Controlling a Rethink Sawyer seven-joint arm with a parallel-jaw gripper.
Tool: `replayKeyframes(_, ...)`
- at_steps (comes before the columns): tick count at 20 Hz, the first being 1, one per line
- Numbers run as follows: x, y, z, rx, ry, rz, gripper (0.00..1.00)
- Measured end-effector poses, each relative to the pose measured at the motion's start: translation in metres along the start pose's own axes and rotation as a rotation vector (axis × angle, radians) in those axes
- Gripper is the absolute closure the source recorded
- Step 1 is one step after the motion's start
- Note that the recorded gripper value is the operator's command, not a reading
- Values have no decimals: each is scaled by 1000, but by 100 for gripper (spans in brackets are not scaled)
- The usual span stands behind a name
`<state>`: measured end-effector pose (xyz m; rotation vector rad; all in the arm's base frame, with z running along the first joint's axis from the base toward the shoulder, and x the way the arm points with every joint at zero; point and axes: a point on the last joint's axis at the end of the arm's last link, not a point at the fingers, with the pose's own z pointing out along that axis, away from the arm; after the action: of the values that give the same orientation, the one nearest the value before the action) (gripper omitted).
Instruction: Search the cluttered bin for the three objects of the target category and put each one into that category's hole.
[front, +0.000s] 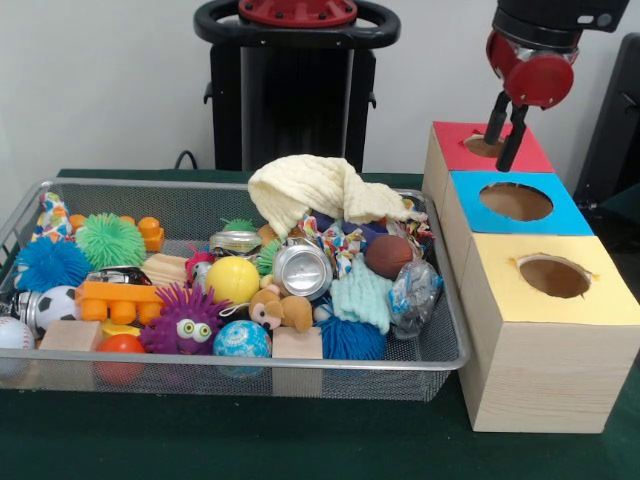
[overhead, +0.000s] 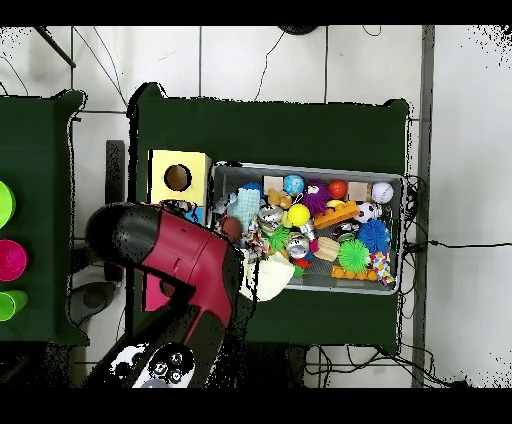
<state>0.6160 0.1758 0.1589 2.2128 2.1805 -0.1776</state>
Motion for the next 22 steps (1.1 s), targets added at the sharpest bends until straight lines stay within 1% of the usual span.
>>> replayKeyframes(2, -13, 4, 0, 1, 1, 19, 0)
replayKeyframes(4, -19, 5, 0, 1, 2, 29, 0)
replayKeyframes(5, -30, 8, -1, 0, 4, 46, 0)
replayKeyframes(7, -36, 10, -1, 0, 5, 56, 0)
replayKeyframes(10, -55, 14, -1, -2, 5, 87, 0)
replayKeyframes(12, -73, 17, 4, -17, -6, 114, 0)
replayKeyframes(16, -86, 19, 10, -44, -25, 133, 0)
replayKeyframes(17, -93, 22, 12, -66, -39, 140, 0)
replayKeyframes(22, -98, 26, 14, -97, -55, 144, 0)
